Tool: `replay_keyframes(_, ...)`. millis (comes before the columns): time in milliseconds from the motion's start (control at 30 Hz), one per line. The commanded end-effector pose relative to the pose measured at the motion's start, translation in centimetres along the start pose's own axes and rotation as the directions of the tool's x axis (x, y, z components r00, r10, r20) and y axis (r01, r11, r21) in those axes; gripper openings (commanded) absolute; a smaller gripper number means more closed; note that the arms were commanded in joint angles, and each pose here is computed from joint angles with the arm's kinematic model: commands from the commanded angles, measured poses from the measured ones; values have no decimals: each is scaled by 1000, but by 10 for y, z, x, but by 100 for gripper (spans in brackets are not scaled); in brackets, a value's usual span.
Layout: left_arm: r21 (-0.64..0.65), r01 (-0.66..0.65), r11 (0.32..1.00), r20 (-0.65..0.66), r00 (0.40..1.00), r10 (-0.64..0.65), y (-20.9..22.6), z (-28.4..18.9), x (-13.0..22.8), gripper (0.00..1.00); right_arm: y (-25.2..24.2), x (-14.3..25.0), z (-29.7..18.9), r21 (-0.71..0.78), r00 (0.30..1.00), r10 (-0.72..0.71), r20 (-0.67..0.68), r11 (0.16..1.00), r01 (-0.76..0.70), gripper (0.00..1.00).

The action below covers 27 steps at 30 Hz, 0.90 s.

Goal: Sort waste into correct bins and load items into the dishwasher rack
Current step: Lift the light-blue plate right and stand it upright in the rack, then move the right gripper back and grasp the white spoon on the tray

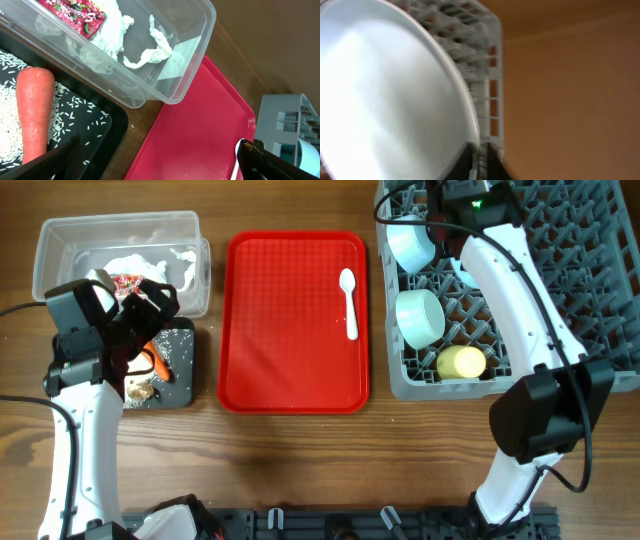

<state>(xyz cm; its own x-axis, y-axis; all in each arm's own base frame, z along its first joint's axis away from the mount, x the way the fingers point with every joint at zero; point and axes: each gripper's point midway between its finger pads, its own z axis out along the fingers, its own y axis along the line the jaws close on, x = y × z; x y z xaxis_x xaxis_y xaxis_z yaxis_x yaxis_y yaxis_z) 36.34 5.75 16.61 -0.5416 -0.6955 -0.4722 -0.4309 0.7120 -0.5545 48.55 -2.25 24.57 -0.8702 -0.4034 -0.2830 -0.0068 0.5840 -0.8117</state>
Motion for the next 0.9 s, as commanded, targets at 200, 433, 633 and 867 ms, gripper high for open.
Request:
replay_keyframes(200, 8, -22, 1000, 31, 999, 22, -5, -6, -9, 100, 36, -8, 1, -170, 999, -9, 41, 985, 16, 77)
replay_keyframes(433, 8, -22, 1000, 31, 999, 22, -5, -6, -9, 100, 40, -29, -56, -300, 979, 130, 159, 951, -78, 100)
replay_keyframes(633, 8, -22, 1000, 31, 999, 22, -5, -6, -9, 100, 135, -47, -218, -778, 884, 170, 436, 565, 275, 94)
replay_keyframes(867, 8, -22, 1000, 31, 999, 22, -5, -6, -9, 100, 233, -25, -178, -895, 988, 144, 60, 445, -11, 87)
